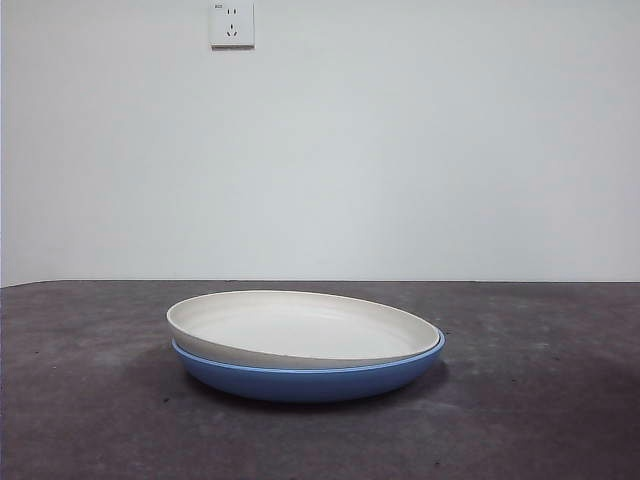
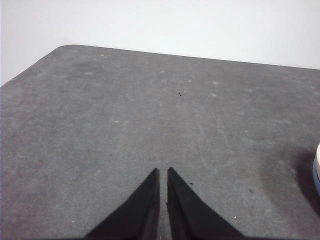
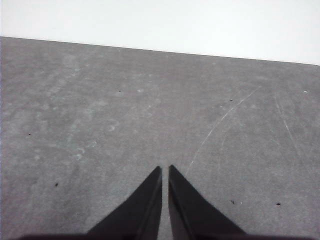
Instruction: Pick up the white plate, put it on the blue plate, put it on desk
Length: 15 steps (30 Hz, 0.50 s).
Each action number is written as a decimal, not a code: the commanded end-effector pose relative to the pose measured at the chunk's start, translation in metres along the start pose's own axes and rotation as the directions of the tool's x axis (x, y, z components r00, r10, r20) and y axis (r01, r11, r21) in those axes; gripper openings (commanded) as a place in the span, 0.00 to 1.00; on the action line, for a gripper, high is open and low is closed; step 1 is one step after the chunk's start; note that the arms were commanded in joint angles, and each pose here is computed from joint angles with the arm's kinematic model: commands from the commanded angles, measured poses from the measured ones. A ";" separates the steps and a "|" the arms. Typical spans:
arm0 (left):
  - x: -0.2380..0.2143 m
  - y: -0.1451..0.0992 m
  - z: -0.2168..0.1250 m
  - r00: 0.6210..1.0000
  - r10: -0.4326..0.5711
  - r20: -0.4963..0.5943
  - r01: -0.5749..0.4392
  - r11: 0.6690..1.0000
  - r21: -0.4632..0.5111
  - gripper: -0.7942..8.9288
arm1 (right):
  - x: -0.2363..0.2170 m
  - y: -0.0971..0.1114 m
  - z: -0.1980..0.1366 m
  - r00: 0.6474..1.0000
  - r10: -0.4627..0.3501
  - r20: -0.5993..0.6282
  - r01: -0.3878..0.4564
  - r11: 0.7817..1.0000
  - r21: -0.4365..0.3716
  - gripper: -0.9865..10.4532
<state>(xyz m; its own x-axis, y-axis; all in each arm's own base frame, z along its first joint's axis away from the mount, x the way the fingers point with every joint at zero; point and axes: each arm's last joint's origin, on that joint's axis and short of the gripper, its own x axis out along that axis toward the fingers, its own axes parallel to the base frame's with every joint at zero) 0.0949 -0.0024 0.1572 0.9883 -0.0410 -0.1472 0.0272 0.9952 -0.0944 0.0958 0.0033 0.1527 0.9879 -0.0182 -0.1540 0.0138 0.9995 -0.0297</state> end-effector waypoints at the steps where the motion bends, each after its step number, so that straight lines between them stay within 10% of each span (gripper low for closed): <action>1: 0.002 0.001 -0.005 1.000 0.005 -0.004 -0.005 1.000 0.000 0.11 | 0.000 0.000 -0.002 1.000 -0.004 -0.008 0.004 1.000 0.010 0.10; 15: 0.002 0.001 -0.005 1.000 0.005 -0.003 -0.005 1.000 0.000 0.11 | 0.000 0.000 0.000 1.000 -0.007 0.008 0.007 1.000 0.010 0.10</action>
<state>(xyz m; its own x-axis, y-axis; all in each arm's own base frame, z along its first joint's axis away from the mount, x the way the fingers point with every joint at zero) 0.0949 -0.0024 0.1574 0.9883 -0.0410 -0.1469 0.0272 0.9952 -0.0944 0.0959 0.0033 0.1530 0.9885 -0.0193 -0.1503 0.0150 0.9994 -0.0296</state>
